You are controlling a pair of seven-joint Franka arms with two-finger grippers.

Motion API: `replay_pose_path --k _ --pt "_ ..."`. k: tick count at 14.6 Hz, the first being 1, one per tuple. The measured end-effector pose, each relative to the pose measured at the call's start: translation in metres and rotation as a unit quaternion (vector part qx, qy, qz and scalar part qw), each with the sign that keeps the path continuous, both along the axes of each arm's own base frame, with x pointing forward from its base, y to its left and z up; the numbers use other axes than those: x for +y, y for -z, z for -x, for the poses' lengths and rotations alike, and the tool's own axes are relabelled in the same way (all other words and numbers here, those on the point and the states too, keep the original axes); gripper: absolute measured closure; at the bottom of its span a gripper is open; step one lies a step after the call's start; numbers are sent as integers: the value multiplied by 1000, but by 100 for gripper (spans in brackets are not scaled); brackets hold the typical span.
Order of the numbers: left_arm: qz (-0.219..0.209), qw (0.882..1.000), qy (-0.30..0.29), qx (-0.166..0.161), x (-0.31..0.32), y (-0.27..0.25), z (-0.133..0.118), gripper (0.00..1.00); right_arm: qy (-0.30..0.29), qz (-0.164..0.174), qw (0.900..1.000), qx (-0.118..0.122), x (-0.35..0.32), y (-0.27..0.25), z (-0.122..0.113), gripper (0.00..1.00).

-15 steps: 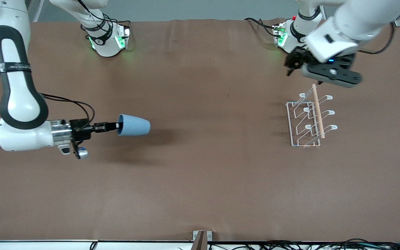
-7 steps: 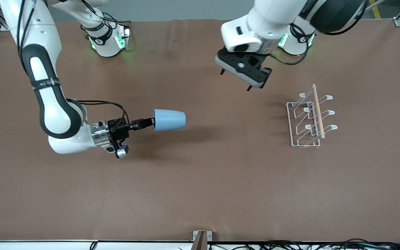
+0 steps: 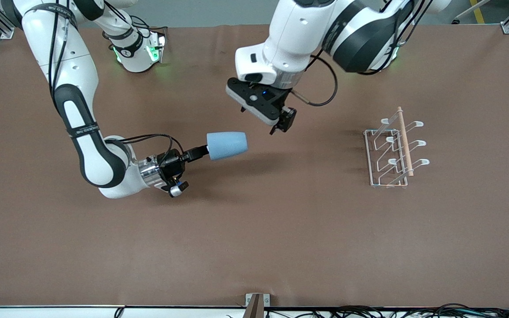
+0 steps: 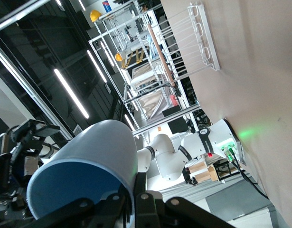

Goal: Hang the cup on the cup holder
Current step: 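Raise the cup toward the middle while the left gripper reaches it, then grasp the cup rim with the left gripper beside the right gripper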

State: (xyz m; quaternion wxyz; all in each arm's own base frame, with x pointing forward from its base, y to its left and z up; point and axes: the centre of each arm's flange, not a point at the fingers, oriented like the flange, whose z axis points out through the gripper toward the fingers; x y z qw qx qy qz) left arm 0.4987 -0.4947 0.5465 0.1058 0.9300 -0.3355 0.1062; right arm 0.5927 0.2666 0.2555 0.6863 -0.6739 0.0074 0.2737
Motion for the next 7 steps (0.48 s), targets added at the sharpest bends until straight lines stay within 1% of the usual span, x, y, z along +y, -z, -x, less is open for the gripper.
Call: replay_pose_path --k 2,4,7 --pt "2 1000 9 -9 -15 26 -5 0 -8 -2 1000 -4 12 -4 2 95" --pt "-5 1000 23 -17 -29 50 -6 0 -9 -4 1000 -9 15 -9 0 95" --pt "-18 998 55 -30 -39 62 -3 0 -9 -4 1000 -10 16 -9 0 95"
